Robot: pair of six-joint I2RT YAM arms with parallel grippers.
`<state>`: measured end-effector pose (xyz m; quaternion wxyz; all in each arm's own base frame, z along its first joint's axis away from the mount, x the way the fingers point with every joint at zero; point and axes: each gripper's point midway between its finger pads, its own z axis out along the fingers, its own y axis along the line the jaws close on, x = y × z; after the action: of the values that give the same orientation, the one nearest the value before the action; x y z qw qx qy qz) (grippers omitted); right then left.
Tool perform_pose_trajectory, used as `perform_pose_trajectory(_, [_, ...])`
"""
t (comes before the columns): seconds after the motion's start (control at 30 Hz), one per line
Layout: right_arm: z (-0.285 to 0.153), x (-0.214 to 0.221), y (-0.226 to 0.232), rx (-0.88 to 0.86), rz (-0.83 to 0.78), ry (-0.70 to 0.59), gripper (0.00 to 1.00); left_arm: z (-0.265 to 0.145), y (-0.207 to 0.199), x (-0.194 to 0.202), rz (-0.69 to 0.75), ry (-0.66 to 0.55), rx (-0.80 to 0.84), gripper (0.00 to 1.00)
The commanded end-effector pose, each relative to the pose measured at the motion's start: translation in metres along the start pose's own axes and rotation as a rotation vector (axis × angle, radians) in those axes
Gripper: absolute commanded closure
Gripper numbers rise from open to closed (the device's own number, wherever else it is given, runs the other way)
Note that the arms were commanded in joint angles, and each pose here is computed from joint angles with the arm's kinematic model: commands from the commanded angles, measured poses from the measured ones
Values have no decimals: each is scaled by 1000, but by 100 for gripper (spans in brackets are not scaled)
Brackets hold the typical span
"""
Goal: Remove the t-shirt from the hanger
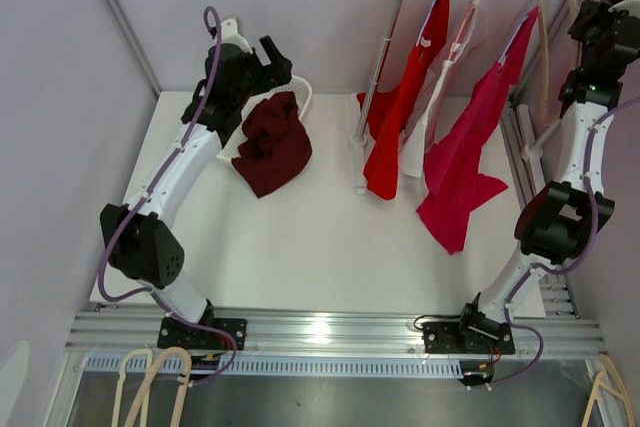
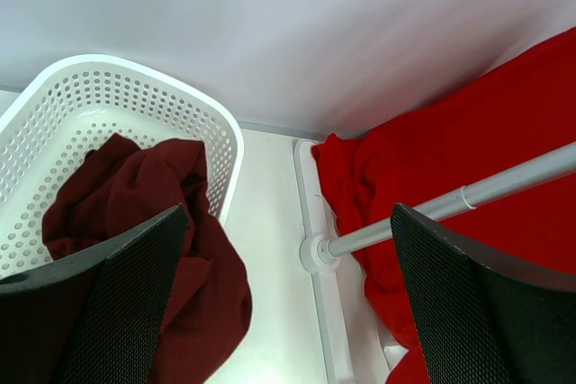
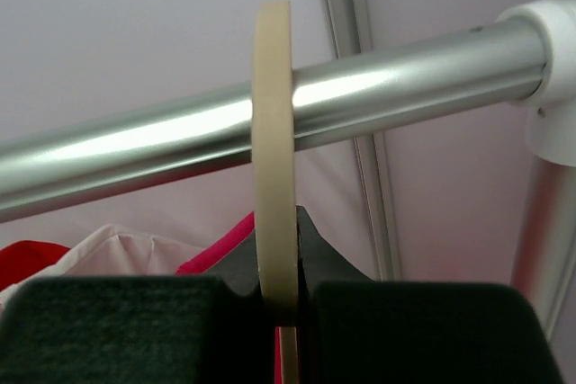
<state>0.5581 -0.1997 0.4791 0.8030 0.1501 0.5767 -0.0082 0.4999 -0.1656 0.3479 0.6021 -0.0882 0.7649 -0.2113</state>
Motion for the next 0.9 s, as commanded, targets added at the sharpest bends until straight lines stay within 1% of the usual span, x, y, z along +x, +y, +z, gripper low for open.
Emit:
perform_pose_trajectory(0.0, [5,-25,8,-37,2,-60,100,-1,-11,-6,23,-24,52,1])
perform_pose_trajectory(0.2, [1,-6,4,-19,41,-5,100,-5,-19,-7,33,-29,85,0])
perform_pose_trajectory(0.23, [-1,-3,4,-13,53,8,98,-7,-21,-9,36,-33,88,0])
perform_pose_trajectory(0.27, [-4,8,2,-4,70,37,81,-7,-22,-8,41,-32,91,0])
perform_pose_trajectory(0.3, [-10,-1,4,2,79,24,72,-10,-25,-10,44,-36,96,0])
perform_pose_trajectory(0.33, [-13,-1,6,9,87,25,66,-10,-26,-9,49,-35,102,0])
perform_pose_trajectory(0.4, [-20,0,9,45,72,25,64,-13,-31,-9,60,-37,110,1])
perform_pose_trajectory(0.43, [-25,-13,14,57,36,8,62,-15,-32,-9,63,-38,108,1])
perform_pose_trajectory(0.5, [-32,-18,25,71,3,19,60,-18,-34,-11,62,-41,112,0])
perform_pose_trajectory(0.53, [-39,-36,25,108,-8,-12,60,-21,-36,-14,61,-48,116,1])
perform_pose_trajectory(0.6, [-49,-42,34,125,-48,0,52,-24,-38,-14,57,-48,120,0])
perform_pose_trajectory(0.63, [-54,-46,30,168,-60,-4,49,-27,-40,-17,55,-53,126,1])
perform_pose_trajectory(0.67, [-65,-61,34,177,-74,-16,46,-29,-43,-16,57,-50,129,0])
perform_pose_trajectory(0.73, [-76,-65,37,189,-79,-18,43,-33,-47,-17,60,-52,133,1])
perform_pose_trajectory(0.77, [-85,-79,38,199,-75,-45,41,-38,-49,-18,63,-57,134,0])
perform_pose_trajectory(0.87, [-98,-84,39,224,-62,-13,40,-47,-55,-18,65,-61,146,1])
